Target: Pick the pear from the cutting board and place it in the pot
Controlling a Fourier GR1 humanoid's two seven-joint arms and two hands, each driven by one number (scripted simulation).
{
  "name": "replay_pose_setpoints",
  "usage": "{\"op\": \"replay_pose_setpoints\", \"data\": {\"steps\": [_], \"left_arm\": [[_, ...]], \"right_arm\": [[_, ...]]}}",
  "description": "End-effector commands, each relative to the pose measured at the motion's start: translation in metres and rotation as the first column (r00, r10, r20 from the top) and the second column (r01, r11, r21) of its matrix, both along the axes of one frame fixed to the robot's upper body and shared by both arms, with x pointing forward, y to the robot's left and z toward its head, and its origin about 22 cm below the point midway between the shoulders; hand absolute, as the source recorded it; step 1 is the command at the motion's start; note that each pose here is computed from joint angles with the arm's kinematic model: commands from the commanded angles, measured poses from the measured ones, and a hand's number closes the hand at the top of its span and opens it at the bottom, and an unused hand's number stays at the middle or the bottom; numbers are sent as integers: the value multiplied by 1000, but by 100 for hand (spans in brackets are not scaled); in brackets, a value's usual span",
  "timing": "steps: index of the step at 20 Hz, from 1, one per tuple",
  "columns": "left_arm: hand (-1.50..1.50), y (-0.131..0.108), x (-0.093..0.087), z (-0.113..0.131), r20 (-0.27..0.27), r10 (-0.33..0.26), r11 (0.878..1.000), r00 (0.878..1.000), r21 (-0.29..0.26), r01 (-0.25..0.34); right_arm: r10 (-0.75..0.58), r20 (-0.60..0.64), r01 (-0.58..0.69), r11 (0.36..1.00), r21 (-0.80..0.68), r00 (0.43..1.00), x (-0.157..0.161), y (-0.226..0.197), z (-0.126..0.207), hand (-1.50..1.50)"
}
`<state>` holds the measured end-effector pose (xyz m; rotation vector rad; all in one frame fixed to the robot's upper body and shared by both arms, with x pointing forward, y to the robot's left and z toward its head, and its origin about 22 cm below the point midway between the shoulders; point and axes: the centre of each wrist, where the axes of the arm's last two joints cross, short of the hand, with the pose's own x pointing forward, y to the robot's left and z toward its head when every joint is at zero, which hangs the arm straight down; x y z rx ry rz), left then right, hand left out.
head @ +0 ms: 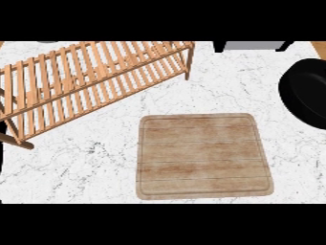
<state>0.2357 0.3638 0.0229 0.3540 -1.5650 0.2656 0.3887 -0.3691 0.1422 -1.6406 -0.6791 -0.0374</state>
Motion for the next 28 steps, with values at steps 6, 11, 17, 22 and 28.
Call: {"op": "replay_pose_setpoints", "data": {"steps": [6,11,17,22,28], "left_arm": [[0,-51,47,49,169,-246,969,954,61,239],[0,-54,49,48,165,-248,969,954,40,245],[0,-50,43,46,147,-242,970,959,30,240],[0,-48,38,33,136,-242,970,961,31,240],[0,-59,38,38,158,-216,976,964,19,215]], "right_arm": [[127,97,-143,974,175,987,-10,-16,-34,-150],[185,300,-212,975,62,936,-11,-24,-10,-150],[50,520,-147,978,148,853,-12,-24,0,-150],[-1,657,-142,976,165,754,-24,-34,5,-150],[9,726,-127,986,109,688,-53,-55,7,-150]]}}
